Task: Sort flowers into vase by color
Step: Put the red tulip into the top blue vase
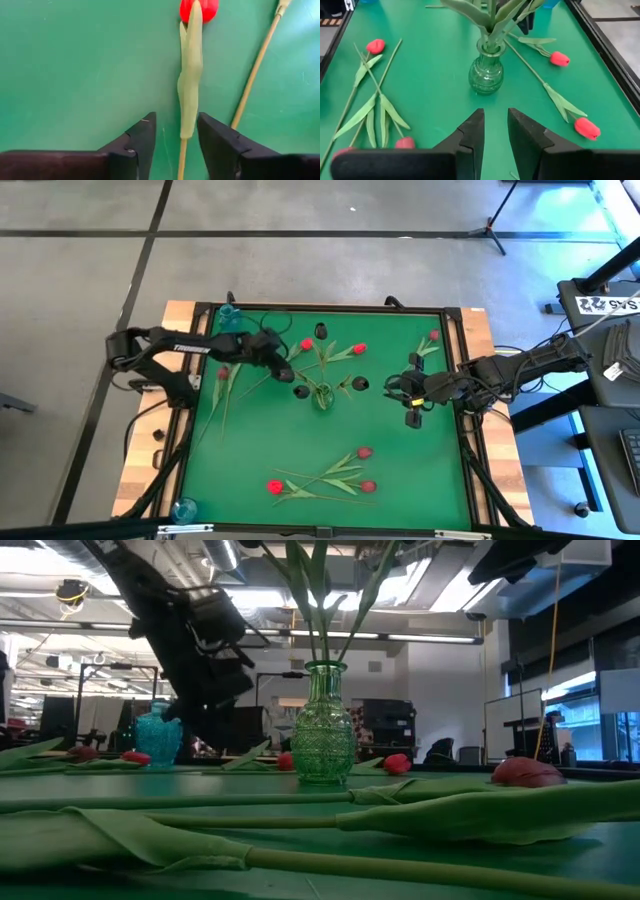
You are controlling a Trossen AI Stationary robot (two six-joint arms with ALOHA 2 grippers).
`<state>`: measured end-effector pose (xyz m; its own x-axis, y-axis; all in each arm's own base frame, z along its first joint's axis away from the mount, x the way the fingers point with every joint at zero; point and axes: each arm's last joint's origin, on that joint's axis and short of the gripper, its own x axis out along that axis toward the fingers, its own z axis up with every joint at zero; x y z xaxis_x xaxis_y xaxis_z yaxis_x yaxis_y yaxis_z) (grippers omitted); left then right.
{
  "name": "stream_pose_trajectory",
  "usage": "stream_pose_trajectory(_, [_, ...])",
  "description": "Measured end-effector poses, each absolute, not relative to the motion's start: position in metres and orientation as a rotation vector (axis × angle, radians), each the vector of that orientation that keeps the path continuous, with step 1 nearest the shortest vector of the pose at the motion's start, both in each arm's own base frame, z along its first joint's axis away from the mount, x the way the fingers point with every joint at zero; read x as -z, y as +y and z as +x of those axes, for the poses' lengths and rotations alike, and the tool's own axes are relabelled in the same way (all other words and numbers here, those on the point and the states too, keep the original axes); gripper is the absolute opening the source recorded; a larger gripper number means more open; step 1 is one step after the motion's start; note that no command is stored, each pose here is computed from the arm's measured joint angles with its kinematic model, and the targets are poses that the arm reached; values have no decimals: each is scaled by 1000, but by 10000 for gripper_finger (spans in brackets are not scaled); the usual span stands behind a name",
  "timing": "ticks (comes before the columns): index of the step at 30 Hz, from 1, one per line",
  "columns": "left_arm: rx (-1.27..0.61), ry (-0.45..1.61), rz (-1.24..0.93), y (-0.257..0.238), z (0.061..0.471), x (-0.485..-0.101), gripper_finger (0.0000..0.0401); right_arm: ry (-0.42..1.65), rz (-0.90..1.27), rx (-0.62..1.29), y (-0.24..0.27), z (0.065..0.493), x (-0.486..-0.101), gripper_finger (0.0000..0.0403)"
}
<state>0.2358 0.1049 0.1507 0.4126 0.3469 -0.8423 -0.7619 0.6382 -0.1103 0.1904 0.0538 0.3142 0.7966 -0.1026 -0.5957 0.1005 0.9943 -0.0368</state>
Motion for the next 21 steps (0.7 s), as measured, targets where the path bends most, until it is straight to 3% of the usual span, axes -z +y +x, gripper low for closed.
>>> stream_pose_trajectory(7, [-683,852,-485,99,253,-141,140,650,-7,104,54,190,-314,85])
stream_pose_trajectory(21, [-765,905,-441,103,260,-115,140,648,19,103,54,190,-314,85])
